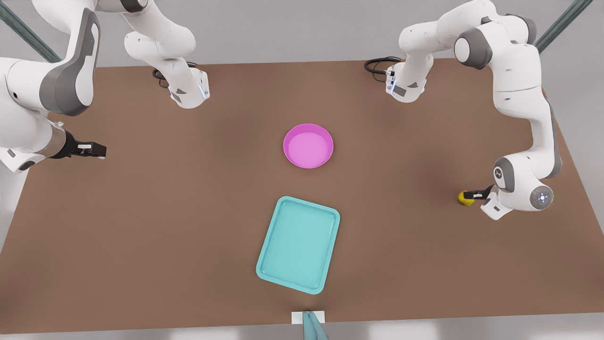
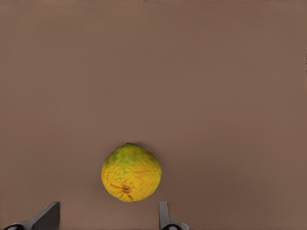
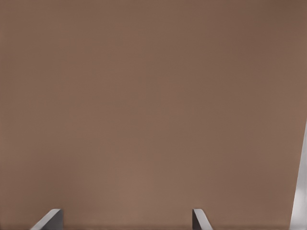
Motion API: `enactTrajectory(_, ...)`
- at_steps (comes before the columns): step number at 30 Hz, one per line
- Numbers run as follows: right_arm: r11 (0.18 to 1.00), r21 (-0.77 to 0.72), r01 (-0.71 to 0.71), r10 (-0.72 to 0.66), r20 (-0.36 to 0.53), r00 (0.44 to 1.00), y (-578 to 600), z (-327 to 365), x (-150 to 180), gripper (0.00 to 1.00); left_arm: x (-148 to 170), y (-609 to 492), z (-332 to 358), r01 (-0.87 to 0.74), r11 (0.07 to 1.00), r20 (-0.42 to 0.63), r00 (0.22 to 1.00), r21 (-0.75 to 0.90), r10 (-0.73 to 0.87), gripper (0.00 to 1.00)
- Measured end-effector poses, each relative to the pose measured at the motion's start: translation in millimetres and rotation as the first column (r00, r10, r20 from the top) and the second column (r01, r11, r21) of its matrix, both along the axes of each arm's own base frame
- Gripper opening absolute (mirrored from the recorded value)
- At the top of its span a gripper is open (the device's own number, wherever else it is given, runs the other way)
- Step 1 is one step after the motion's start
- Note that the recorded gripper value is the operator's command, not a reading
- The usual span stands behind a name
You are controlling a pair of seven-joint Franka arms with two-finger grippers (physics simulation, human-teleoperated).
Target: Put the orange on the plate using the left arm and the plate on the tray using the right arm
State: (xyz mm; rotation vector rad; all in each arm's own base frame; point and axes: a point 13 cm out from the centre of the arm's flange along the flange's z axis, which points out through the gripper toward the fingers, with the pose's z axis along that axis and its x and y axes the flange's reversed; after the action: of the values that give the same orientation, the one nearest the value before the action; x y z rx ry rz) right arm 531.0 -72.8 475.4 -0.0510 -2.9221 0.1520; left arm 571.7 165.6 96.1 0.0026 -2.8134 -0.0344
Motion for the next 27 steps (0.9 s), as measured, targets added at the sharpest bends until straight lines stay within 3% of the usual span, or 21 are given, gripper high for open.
enactTrajectory(9, 1.000, 0.000, -0.005, 0.005, -0.007, 1.000, 0.2, -2.8, 0.0, 1.00, -2.6, -7.5, -19.2, 0.084, 0.996, 0.029, 0.996, -0.021, -0.083, 1.00)
enactTrajectory(21, 1.000, 0.001, -0.009, 0.009, -0.013, 1.000, 0.2, -5.5, 0.7, 1.00, -18.2, -9.8, -63.6, 0.133, 0.990, -0.023, 0.991, -0.051, -0.134, 1.00)
enactTrajectory(23, 1.000, 0.001, -0.010, 0.010, -0.014, 1.000, 0.3, -6.1, 0.8, 1.00, -18.8, -10.1, -65.8, 0.138, 0.989, -0.025, 0.990, -0.053, -0.140, 0.61)
enactTrajectory(24, 1.000, 0.001, -0.010, 0.010, -0.014, 1.000, 0.3, -6.3, 0.9, 1.00, -18.5, -10.1, -65.9, 0.141, 0.989, -0.024, 0.989, -0.053, -0.143, 0.56)
enactTrajectory(27, 1.000, 0.002, -0.011, 0.011, -0.015, 1.000, 0.4, -6.5, 1.0, 1.00, -17.8, -9.0, -65.7, 0.147, 0.988, -0.023, 0.989, -0.050, -0.148, 0.56)
